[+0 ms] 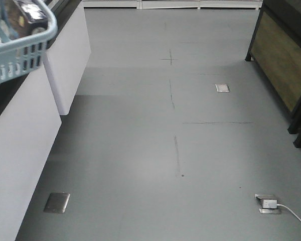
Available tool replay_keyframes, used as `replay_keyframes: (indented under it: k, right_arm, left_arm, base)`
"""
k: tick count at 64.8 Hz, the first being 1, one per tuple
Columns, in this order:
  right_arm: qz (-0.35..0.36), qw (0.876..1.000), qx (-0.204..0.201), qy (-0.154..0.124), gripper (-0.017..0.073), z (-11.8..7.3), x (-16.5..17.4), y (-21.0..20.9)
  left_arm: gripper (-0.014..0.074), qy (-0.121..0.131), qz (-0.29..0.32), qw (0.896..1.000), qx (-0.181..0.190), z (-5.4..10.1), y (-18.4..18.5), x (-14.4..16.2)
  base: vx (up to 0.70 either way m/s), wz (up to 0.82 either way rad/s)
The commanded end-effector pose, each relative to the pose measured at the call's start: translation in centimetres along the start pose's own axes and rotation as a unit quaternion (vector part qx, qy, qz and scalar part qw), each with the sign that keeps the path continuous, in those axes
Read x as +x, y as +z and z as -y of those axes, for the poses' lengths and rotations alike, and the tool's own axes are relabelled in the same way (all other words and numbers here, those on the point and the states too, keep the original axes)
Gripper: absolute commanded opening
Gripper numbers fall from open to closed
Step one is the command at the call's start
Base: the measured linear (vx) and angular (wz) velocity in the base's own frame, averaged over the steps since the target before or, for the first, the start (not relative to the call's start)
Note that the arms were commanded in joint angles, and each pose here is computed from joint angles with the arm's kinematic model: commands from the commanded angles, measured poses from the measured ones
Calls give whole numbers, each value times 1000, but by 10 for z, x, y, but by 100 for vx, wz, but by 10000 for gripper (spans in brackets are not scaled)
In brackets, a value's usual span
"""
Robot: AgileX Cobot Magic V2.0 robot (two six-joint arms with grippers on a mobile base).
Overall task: Left arm holds basket, right arm returns cookies
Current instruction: 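Lift the basket with the left gripper and bring it in front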
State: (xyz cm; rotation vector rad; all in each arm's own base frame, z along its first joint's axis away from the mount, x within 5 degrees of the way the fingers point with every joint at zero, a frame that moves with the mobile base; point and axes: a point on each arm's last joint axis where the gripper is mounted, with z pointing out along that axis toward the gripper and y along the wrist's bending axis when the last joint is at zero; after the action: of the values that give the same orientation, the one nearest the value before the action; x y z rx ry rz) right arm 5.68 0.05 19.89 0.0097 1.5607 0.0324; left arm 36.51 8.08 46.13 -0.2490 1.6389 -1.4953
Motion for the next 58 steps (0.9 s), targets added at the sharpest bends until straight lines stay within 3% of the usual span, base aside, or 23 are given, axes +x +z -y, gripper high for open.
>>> replay_keyframes:
  k: [1,7,13,23,34,40,49,58]
  right_arm:
    - [32,999,-5,-7,-10,-1,-1,-1]
    - [32,999,-5,-7,-10,-1,-1,-1]
    - [32,999,-5,-7,-10,-1,-1,-1]
    - [32,999,-5,-7,-10,-1,-1,-1]
    - [32,999,-5,-7,-10,-1,-1,-1]
    - [32,999,-5,-7,-10,-1,-1,-1]
    - [32,999,-5,-7,-10,-1,-1,-1]
    - [32,999,-5,-7,-10,-1,-1,-1]
  left_arm:
    - [-6,30,-8,996,89,49,20,31]
    - [-6,18,-34,995,92,46,42,62]
    - [-6,-5,-69,994,90,35,59,97]
    - [-6,-16,-144,985,88,15,83,165]
    - [-6,-54,-198,978,37,-19,96,232]
    - [-6,-54,-232,971,19,-28,99,268]
    - [-6,-61,-263,963,-1,-37,98,298]
    - [-5,-63,-282,957,3,-35,99,311]
  base:
    - [0,0]
    - [0,0]
    - [0,0]
    - [0,0]
    - [0,0]
    - [0,0]
    - [0,0]
    - [0,0]
